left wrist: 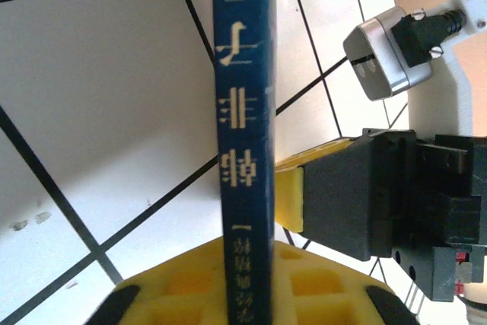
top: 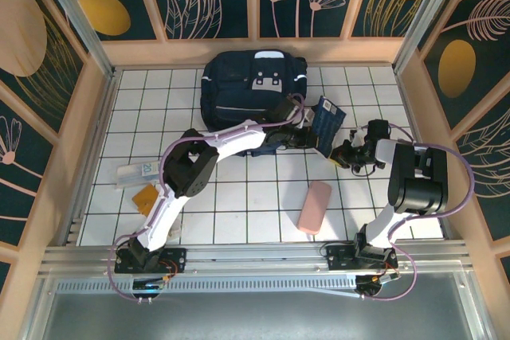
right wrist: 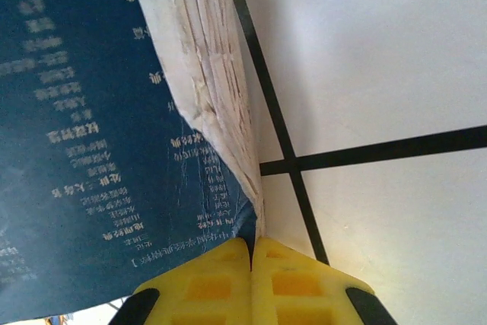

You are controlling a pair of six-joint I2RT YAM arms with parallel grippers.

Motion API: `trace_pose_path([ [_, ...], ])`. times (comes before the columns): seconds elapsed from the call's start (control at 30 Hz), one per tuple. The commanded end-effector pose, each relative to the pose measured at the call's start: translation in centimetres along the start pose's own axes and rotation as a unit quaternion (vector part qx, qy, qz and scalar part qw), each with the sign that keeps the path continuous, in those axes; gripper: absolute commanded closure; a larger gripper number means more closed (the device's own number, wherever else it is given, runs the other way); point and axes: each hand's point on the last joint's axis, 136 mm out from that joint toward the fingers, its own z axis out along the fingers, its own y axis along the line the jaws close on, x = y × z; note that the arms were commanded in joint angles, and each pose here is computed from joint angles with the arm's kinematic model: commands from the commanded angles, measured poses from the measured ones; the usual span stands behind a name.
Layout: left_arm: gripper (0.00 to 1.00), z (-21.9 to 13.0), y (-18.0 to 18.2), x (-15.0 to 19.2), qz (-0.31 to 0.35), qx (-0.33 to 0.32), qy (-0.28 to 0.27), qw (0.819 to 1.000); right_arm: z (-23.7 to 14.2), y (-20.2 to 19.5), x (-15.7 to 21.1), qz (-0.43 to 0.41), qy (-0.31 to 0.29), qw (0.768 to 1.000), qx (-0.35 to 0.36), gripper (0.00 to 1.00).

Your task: Pack the student bag

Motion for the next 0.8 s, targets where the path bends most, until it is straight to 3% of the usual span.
trace_pose_path([
  [0.0,1.00,-1.2,-1.0,-2.3,0.030,-0.007,-0.036,0.999,-0.2,0.8,0.7,-0.012,0.000,1.000,-0.010,0.88],
  [0.07,1.00,-2.0,-1.3,-3.1,0.049,-0.013,-0.049,0.997,-0.8,1.9,0.3,-0.021,-0.011,0.999,-0.022,0.70],
  [0.2,1.00,-4.6,-2.5,-5.1,0.098,-0.036,-0.096,0.990,-3.1,3.8,-1.0,-0.027,-0.060,0.998,-0.018,0.56],
  [0.37,1.00,-9.4,-2.0,-8.6,0.158,-0.149,-0.170,0.961,-7.9,5.9,-3.1,0.021,-0.153,0.988,0.008,0.44],
  [0.47,1.00,-11.5,-1.2,-9.4,0.238,-0.218,-0.181,0.929,-10.2,7.6,-3.4,0.088,-0.170,0.982,0.004,0.39],
  [0.63,1.00,-14.2,1.7,-9.4,0.329,-0.351,-0.186,0.857,-13.2,11.7,-3.7,0.180,-0.183,0.966,0.005,0.33],
  [0.77,1.00,-13.6,2.0,-7.4,0.400,-0.361,-0.166,0.826,-14.5,15.0,-4.0,0.210,-0.196,0.958,-0.019,0.31],
])
